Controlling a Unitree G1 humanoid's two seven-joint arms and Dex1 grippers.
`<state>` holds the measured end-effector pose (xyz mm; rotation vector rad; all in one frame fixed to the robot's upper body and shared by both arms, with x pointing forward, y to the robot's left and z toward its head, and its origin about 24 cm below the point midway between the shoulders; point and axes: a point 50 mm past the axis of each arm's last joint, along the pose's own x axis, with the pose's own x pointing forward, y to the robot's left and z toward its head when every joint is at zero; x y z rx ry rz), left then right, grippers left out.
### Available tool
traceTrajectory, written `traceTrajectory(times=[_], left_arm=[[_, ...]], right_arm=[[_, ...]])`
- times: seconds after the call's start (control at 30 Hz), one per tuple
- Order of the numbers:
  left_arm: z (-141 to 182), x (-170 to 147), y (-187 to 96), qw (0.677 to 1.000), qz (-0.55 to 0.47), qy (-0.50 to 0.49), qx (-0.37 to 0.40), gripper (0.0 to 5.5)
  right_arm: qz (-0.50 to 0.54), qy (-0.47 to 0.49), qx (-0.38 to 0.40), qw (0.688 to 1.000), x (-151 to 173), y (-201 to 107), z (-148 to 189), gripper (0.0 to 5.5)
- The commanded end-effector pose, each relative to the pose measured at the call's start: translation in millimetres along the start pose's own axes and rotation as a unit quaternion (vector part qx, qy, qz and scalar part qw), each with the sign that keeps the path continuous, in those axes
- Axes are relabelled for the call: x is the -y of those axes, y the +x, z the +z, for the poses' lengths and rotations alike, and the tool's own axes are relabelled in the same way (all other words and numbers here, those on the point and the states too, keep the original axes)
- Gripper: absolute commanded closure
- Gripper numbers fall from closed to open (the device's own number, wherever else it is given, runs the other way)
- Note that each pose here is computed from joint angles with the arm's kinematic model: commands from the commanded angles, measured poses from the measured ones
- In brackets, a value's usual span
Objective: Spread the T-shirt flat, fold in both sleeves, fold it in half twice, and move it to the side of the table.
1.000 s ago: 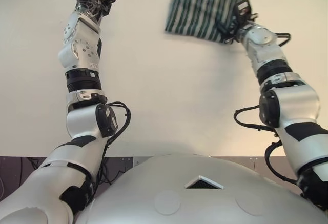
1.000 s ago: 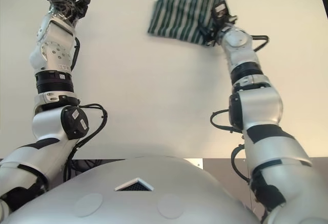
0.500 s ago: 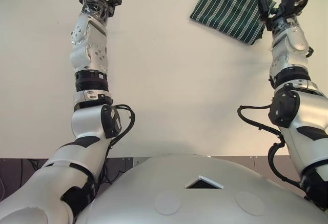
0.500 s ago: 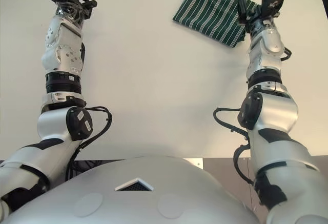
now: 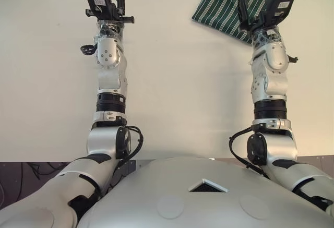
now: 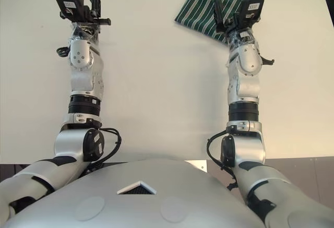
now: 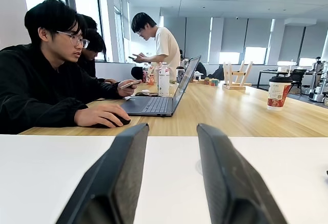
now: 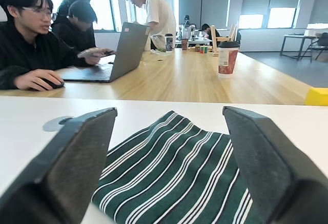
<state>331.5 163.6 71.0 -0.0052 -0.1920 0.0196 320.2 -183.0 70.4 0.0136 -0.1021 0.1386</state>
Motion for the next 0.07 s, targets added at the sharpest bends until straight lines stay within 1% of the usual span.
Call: traceTrajectory(times=[0.03,0.07], left_arm=[[5.8,3.4,7.1,1.000,-0.004,0.004,0.013,3.78],[5.0,3.5,7.4,1.000,-0.003,-0.003,0.011,3.78]], right_arm=[[0.006,0.007,0.003,1.000,-11.2,7.2,2.7,1.72],[0.007,0.006,0.000,1.000,-12.9,7.4,1.0,1.72]])
